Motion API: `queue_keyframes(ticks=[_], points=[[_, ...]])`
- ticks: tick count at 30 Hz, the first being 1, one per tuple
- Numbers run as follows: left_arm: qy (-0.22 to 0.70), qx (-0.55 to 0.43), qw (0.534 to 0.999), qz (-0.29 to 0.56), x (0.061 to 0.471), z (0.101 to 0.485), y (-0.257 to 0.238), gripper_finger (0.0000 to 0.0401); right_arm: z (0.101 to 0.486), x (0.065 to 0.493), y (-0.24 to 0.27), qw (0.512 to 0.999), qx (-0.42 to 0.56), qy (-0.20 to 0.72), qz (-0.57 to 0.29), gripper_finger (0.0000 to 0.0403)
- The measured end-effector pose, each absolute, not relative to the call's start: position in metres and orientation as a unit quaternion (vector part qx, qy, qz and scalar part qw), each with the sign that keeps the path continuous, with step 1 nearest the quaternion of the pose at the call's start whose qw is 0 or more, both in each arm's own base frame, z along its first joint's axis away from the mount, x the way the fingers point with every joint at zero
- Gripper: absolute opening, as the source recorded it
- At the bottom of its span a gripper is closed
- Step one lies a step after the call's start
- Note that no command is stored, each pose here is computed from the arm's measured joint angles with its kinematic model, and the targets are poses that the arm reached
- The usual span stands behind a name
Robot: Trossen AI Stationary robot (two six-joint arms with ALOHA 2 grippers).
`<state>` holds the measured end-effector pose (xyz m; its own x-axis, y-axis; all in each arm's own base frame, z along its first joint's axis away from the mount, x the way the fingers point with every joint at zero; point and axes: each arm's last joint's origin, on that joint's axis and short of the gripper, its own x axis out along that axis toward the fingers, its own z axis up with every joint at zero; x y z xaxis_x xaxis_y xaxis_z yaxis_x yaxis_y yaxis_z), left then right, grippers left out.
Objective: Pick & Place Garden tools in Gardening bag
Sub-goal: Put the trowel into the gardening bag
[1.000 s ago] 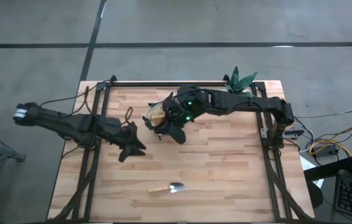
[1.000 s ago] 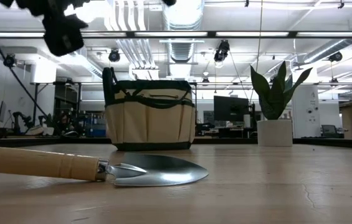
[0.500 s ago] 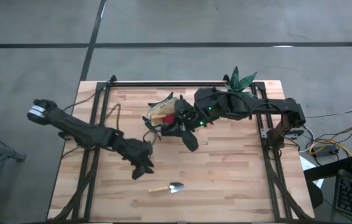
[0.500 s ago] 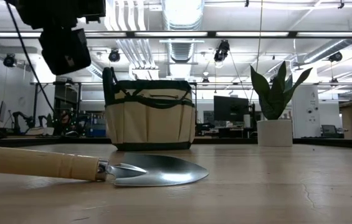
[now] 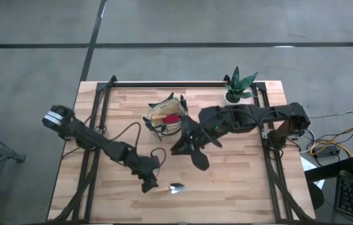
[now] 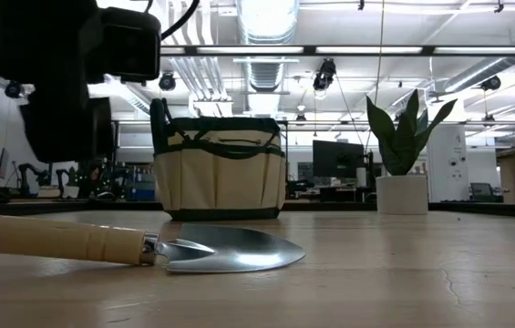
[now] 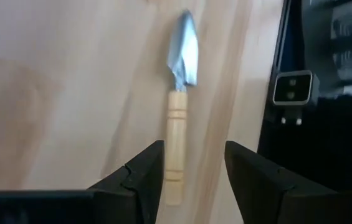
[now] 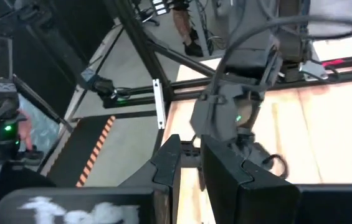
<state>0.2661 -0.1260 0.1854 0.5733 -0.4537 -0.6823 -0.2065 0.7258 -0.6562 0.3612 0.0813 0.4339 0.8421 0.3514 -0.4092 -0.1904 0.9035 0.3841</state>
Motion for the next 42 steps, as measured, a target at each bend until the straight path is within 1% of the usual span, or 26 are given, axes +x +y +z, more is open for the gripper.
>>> queue_keyframes(ticks=[5,8,11,17,25,31,35,42], points=[[0.461,-0.355,0.809,-0.082,0.277,0.184,-0.141,0.0172,0.432,0.358,0.095,0.949,0.147,0.246,0.136,0.0057],[0.458,-0.328,0.821,-0.088,0.287,0.182,-0.149,0.0172,0.431,0.356,0.100,0.948,0.144,0.248,0.138,0.0057],[0.472,-0.295,0.828,-0.071,0.294,0.174,-0.155,0.0172,0.431,0.355,0.103,0.948,0.142,0.248,0.143,0.0057],[0.485,-0.276,0.828,-0.049,0.306,0.158,-0.162,0.0172,0.431,0.354,0.109,0.946,0.141,0.249,0.149,0.0057],[0.501,-0.264,0.823,-0.043,0.311,0.141,-0.164,0.0172,0.431,0.353,0.111,0.946,0.141,0.250,0.152,0.0057],[0.504,-0.257,0.824,-0.039,0.311,0.138,-0.162,0.0169,0.430,0.354,0.109,0.951,0.135,0.248,0.126,0.0057],[0.505,-0.258,0.823,-0.035,0.311,0.137,-0.160,0.0143,0.429,0.353,0.108,0.950,0.134,0.253,0.121,0.0057],[0.507,-0.267,0.819,-0.023,0.312,0.136,-0.157,0.0072,0.433,0.348,0.103,0.950,0.148,0.256,0.101,0.0057]])
